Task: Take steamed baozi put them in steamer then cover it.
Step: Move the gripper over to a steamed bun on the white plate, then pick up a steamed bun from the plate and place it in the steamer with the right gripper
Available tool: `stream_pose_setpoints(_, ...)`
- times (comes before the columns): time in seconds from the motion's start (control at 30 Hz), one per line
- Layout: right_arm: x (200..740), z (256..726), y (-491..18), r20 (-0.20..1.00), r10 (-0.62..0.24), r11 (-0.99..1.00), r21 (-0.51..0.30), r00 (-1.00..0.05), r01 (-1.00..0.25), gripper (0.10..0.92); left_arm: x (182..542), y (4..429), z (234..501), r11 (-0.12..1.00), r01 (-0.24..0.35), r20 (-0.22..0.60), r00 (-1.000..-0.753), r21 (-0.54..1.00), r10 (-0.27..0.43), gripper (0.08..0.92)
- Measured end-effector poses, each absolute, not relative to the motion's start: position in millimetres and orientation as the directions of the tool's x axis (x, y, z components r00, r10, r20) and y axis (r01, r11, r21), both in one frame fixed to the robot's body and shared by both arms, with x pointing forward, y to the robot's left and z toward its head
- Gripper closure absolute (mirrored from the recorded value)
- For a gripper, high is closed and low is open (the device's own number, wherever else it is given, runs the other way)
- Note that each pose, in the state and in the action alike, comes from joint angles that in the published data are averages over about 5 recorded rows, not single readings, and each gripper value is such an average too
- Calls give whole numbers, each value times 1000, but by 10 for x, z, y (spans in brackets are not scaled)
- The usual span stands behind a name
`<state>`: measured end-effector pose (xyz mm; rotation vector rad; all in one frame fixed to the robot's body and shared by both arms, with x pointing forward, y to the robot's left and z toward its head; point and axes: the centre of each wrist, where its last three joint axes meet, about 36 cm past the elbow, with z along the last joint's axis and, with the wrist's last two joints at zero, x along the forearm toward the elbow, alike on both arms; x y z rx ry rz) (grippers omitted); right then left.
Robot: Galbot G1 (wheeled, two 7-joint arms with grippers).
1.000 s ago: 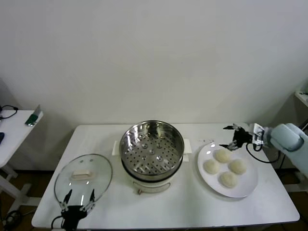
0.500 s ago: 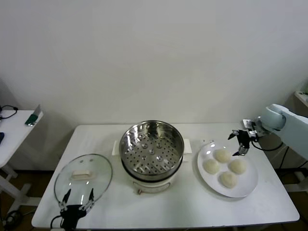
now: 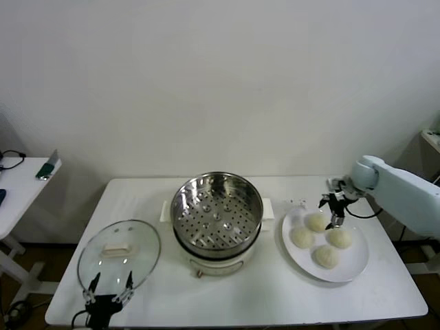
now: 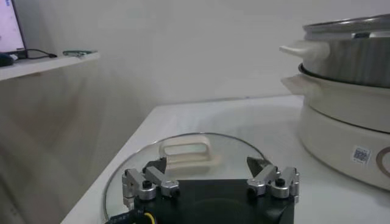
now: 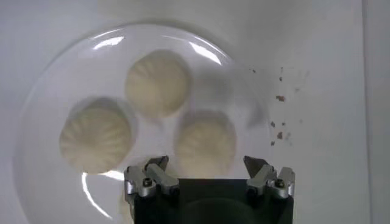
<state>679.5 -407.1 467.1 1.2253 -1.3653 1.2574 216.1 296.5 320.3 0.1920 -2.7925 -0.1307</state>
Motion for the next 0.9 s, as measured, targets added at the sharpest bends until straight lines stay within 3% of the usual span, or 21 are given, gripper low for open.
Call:
stream_pose_setpoints(0.17,6836,4594,-4038,990,-79,-3,-115,-114,-993,215,2165,2970,3205,986,-119,324,-934,116,-151,177)
stream_pose_setpoints(0.43,6874,4549,-4008,992,-73,-8,-108,-107,-994,341,2172,2986,3197,984,-127,322,-933,122,-161,177)
stream_pose_setpoints(0.6,6887,4611,-3996,991,-77,-20,-111,-109,-994,352,2167,2995,3190,983,-133,322,-932,126,-167,177)
stream_pose_setpoints(0.73,6928,4858,-3945,988,-92,-61,-132,-126,-989,352,2164,3001,3191,983,-136,321,-932,127,-170,177)
stream_pose_setpoints(0.9,7055,5550,-3678,977,-119,-191,-195,-174,-962,350,2166,2989,3184,983,-132,321,-932,130,-167,177)
